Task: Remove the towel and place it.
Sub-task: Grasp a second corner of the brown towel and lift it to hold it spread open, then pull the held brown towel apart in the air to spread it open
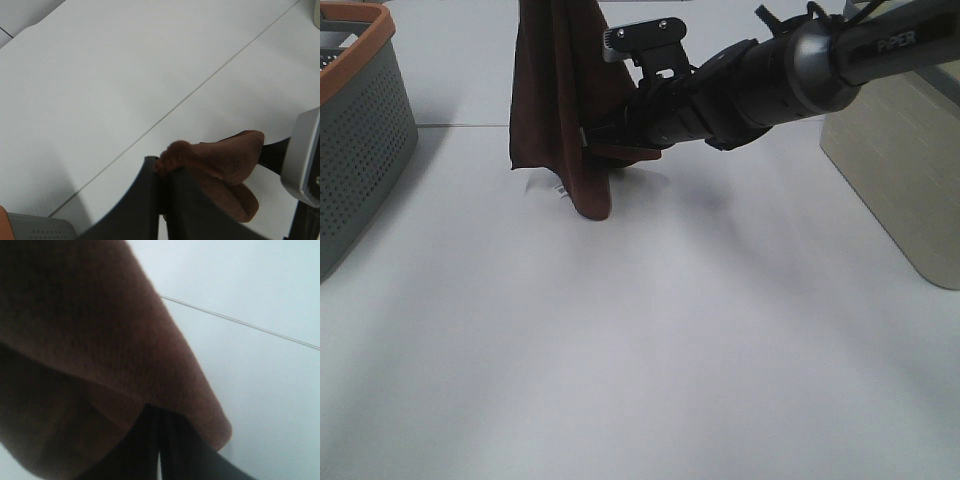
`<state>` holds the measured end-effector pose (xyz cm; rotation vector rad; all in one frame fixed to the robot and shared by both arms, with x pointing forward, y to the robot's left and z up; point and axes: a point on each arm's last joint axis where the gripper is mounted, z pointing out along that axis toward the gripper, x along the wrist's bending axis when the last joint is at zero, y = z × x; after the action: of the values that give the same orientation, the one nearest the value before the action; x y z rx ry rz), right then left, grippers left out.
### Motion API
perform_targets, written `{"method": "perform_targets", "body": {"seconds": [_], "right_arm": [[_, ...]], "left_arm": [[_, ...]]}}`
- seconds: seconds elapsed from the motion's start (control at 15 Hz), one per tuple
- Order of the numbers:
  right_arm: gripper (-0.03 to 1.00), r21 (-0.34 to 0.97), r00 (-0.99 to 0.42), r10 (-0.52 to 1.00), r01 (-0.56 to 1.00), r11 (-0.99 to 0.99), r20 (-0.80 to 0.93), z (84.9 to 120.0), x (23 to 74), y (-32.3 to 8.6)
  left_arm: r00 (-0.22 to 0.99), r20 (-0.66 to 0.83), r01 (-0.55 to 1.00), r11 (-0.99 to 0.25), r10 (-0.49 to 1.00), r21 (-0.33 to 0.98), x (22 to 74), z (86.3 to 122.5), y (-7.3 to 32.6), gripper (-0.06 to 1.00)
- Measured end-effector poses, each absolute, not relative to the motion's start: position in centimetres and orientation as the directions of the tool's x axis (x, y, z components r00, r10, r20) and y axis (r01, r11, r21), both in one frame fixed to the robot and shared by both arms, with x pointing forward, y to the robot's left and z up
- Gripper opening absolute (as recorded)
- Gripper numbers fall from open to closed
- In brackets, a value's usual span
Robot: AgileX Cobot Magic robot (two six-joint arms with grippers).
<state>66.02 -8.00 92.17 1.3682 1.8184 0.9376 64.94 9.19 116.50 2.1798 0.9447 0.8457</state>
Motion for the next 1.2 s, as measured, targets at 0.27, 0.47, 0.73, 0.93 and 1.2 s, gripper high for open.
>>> {"method": "perform_targets", "body": {"seconds": [0.27, 0.47, 0.73, 0.93, 1.2], "right_arm": [[0.0, 0.82, -0.277, 0.946, 0.493, 0.291, -0.17, 94.3, 62.1, -10.3], [0.0, 0.813, -0.3, 0.946, 0.516, 0.269, -0.123, 94.4, 61.4, -10.3], [0.43, 0.789, -0.366, 0.93, 0.566, 0.238, -0.018, 94.0, 60.8, -9.4], [0.55, 0.772, -0.38, 0.923, 0.604, 0.196, 0.063, 93.8, 60.3, -8.6], [0.56, 0.783, -0.294, 0.951, 0.612, 0.112, 0.094, 92.7, 61.4, -7.4]], "left_arm": [[0.541, 0.308, 0.393, -0.559, 0.782, 0.73, 64.9, 116.5, 9.2, 0.02], [0.546, 0.295, 0.395, -0.552, 0.784, 0.734, 64.9, 116.5, 9.1, 0.01], [0.549, 0.286, 0.398, -0.547, 0.785, 0.737, 64.9, 116.5, 9.0, 0.01], [0.549, 0.286, 0.398, -0.547, 0.785, 0.737, 64.9, 116.5, 9.0, 0.01], [0.551, 0.282, 0.399, -0.545, 0.786, 0.738, 64.8, 116.5, 9.0, 0.01]]}}
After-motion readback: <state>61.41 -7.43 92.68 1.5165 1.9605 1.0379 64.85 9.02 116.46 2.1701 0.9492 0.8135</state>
